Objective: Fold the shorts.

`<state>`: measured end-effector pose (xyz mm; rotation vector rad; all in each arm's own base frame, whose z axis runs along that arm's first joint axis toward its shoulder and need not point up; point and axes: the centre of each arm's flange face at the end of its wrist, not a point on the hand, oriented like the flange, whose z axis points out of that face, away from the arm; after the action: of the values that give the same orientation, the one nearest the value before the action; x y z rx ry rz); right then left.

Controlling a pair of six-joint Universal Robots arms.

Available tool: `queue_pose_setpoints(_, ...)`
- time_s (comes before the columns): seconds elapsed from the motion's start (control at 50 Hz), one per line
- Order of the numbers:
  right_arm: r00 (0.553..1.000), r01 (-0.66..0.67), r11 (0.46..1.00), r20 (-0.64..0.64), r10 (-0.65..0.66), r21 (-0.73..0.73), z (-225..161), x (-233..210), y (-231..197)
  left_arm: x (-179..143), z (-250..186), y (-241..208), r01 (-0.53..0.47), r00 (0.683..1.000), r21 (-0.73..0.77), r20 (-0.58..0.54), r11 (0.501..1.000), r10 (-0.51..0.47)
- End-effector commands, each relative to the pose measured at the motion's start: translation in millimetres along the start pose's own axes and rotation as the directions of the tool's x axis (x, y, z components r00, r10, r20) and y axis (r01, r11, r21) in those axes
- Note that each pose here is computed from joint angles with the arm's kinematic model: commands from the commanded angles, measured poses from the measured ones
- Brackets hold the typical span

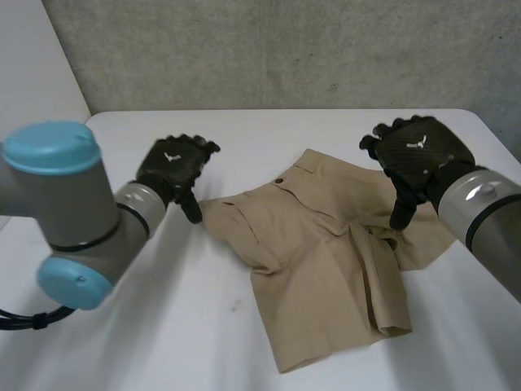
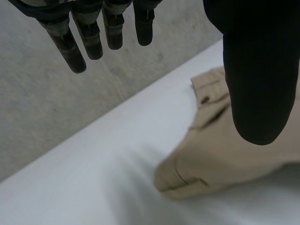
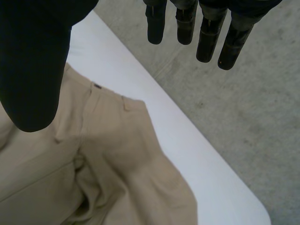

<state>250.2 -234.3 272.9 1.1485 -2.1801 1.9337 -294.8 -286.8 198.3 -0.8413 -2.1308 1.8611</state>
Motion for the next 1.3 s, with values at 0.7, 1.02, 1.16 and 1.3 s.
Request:
queue_pose_setpoints(0.7, 1.0, 0.002, 0.999, 0.005, -0.002, -0.033, -1, -14, 30, -134, -10, -165, -0.303, 0.902, 0.558, 0.429, 0.773, 0.043)
queue_pose_setpoints(1.02, 1.0, -0.011, 0.999, -0.023, 0.01, -0.035, 3, -7, 34, 76, -2, -61, -0.085, 0.966, 0.446, -0.182, 0.891, 0.183)
queue_pose_setpoints(1.16, 0.998, -0.023, 0.999, -0.058, 0.02, -0.049, 9, 4, 41, 167, -48, 9, -0.072, 0.835, 0.332, -0.496, 0.94, 0.239)
queue_pose_setpoints(1.3, 0.999, -0.02, 0.998, -0.027, 0.018, -0.054, 8, -3, 45, 155, -64, -13, -0.056, 0.836, 0.371, -0.491, 0.927, 0.247)
